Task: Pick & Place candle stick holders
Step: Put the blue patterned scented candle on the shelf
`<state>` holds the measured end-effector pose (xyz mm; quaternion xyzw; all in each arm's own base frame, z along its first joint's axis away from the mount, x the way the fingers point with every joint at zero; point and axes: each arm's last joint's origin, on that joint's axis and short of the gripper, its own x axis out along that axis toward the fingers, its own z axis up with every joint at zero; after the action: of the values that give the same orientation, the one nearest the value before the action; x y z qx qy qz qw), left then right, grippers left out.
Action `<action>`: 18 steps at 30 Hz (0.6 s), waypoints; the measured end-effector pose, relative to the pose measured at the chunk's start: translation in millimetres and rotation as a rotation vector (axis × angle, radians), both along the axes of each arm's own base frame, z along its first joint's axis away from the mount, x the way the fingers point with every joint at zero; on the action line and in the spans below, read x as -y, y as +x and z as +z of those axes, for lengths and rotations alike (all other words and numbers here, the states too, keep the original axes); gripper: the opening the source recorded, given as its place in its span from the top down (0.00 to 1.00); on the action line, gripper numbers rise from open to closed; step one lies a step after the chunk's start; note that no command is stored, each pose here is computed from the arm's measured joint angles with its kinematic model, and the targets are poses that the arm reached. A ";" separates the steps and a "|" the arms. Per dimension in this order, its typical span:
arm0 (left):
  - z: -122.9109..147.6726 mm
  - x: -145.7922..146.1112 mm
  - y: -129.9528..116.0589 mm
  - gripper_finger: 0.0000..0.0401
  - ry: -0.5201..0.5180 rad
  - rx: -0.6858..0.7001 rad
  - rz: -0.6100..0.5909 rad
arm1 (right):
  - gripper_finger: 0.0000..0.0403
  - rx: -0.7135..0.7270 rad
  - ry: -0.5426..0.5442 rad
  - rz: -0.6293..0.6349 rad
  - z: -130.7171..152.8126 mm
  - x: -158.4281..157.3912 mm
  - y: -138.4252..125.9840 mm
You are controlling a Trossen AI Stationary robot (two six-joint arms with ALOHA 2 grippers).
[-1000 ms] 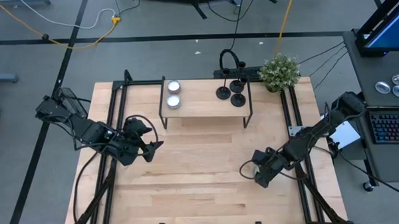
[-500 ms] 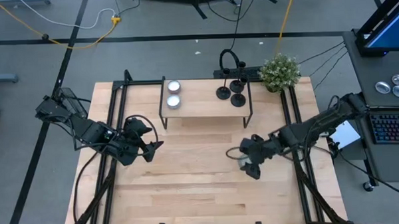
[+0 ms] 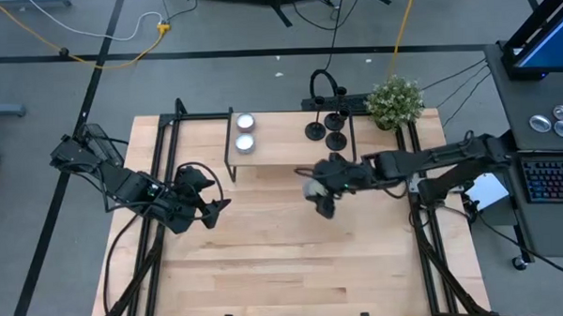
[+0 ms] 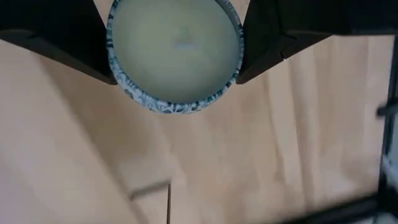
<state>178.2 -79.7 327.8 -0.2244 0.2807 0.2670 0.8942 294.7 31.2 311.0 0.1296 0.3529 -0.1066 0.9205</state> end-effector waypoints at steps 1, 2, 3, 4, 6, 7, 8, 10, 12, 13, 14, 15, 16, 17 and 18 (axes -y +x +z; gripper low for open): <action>0.0 0.0 0.0 0.04 0.000 0.000 0.000 | 0.28 0.025 -0.020 -0.009 1.8 2.9 6.0; -0.1 0.0 0.1 0.04 0.000 0.000 0.000 | 0.28 0.043 -0.037 -0.015 3.1 6.0 12.3; -0.1 0.0 0.1 0.04 0.000 0.000 0.000 | 0.28 0.057 -0.054 -0.026 3.8 9.7 18.4; -0.1 0.0 0.1 0.05 0.000 0.000 0.000 | 0.28 0.067 -0.069 -0.038 4.4 13.3 23.9; -0.1 0.1 0.0 0.05 0.000 -0.001 -0.001 | 0.28 0.076 -0.090 -0.059 4.0 21.2 35.0; -0.1 0.0 0.1 0.06 0.000 0.000 0.000 | 0.28 0.080 -0.104 -0.076 4.0 25.4 41.2; -0.1 0.0 0.1 0.06 0.000 -0.001 0.000 | 0.28 0.086 -0.112 -0.086 5.1 29.6 46.4; -0.1 0.0 0.0 0.06 0.000 -0.001 -0.001 | 0.28 0.072 -0.119 -0.108 3.7 38.5 55.5; -0.1 0.1 0.0 0.05 0.002 -0.002 -0.002 | 0.28 0.077 -0.117 -0.136 4.5 48.0 65.3; -0.1 0.0 0.0 0.05 0.003 -0.003 -0.004 | 0.28 0.075 -0.113 -0.149 4.4 51.8 68.3; -0.1 0.1 0.0 0.04 0.006 -0.005 -0.007 | 0.28 0.064 -0.110 -0.163 2.9 55.7 70.7; -0.1 0.1 0.0 0.04 0.008 -0.006 -0.009 | 0.28 0.065 -0.109 -0.175 3.0 59.6 74.1; -0.1 0.1 0.0 0.04 0.012 -0.008 -0.013 | 0.28 0.081 -0.106 -0.188 4.7 62.9 78.1; -0.1 0.1 0.1 0.04 0.015 -0.009 -0.015 | 0.28 0.088 -0.103 -0.198 5.1 66.1 81.0; -0.1 0.1 0.1 0.04 0.017 -0.010 -0.017 | 0.28 0.080 -0.102 -0.209 3.9 69.1 82.4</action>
<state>178.3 -79.8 327.7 -0.2133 0.2847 0.2628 0.8969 377.0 -38.0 315.0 0.1227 0.2946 -0.2146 0.9231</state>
